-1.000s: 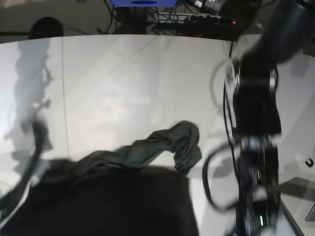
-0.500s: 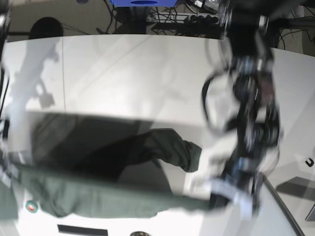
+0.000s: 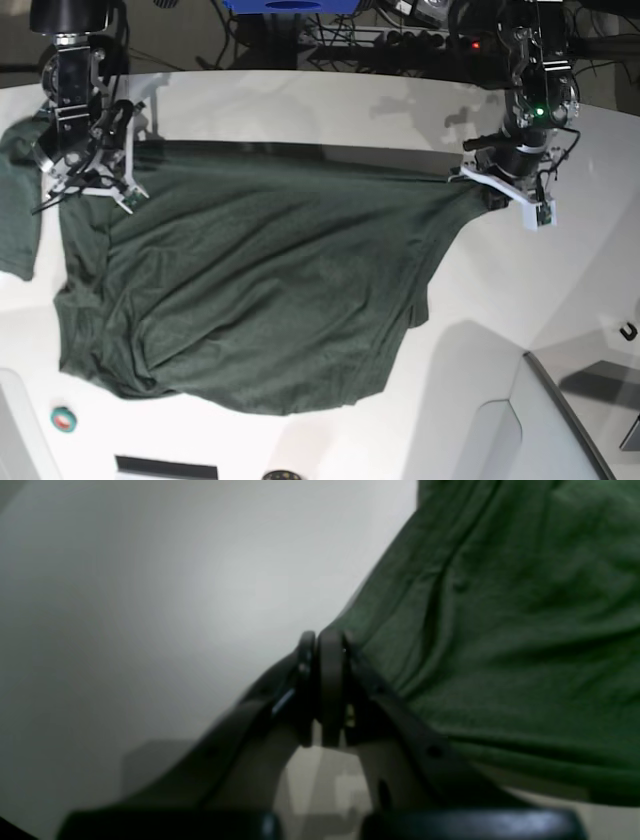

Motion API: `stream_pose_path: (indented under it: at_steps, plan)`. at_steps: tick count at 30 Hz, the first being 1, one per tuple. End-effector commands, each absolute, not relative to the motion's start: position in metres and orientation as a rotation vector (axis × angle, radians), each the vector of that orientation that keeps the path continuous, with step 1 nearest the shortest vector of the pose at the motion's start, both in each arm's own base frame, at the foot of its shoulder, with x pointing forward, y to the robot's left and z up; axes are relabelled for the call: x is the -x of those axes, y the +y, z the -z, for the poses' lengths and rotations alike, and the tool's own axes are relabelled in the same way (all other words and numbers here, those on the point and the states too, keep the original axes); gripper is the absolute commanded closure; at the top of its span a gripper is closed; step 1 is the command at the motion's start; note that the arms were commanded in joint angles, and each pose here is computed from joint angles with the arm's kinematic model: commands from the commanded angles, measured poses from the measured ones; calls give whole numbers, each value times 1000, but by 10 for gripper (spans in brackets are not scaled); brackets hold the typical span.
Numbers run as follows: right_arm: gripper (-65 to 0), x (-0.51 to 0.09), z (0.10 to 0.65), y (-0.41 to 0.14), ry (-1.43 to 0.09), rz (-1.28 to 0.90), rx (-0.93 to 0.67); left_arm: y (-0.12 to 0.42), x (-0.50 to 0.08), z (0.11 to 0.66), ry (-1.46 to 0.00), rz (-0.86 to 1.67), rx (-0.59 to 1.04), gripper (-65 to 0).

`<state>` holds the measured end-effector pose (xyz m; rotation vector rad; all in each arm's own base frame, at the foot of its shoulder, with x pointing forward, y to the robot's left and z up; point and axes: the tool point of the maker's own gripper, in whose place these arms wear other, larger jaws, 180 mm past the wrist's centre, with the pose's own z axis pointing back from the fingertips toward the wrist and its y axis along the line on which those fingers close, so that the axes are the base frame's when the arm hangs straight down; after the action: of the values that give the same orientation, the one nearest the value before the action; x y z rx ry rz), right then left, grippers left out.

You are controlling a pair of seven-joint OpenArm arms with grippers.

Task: Layout the t-shirt on the table in an organized manner, then fold the t-shirt properly
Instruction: 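Lower the shirt and drag the right gripper's edge away from the left gripper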

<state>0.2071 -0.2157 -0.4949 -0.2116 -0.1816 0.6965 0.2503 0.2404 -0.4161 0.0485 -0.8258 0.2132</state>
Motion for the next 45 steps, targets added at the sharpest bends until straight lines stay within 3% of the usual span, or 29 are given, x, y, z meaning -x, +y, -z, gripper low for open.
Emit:
stream_pose_path:
  at_steps: [1,5,7,11,13,17,25,30,42,43,45]
  plan:
    - [-5,-208,494,-217,-183,-691,210,249,-258,405,-880,-207,-76,0]
    - [-38,-207,494,-217,-184,-687,211,251,-253,411,-861,-213,-79,0]
    - [-113,-209,488,-228,-197,-646,229,252,-254,409,-868,-214,-81,0]
    - [-324,-228,458,-250,-285,-576,297,252,-254,409,-869,-214,-81,0]
    - [-377,-251,437,-261,-363,-533,331,251,-254,409,-868,-213,-80,0]
    - [-375,-310,408,-268,-484,-491,347,250,-254,410,-865,-210,-77,0]
    - [-375,-384,417,-246,-502,-448,201,250,-246,416,-845,-213,-78,0]
    - [-375,-402,427,-234,-586,-331,183,250,-243,418,-836,-213,-79,0]
    - [-375,-410,448,-217,-615,-264,136,247,-244,417,-840,-212,-73,0]
    - [-371,-410,450,-217,-614,-259,135,247,-244,417,-840,-212,-73,0]
    - [-300,-407,455,-217,-599,-258,129,248,-244,417,-838,-213,-75,0]
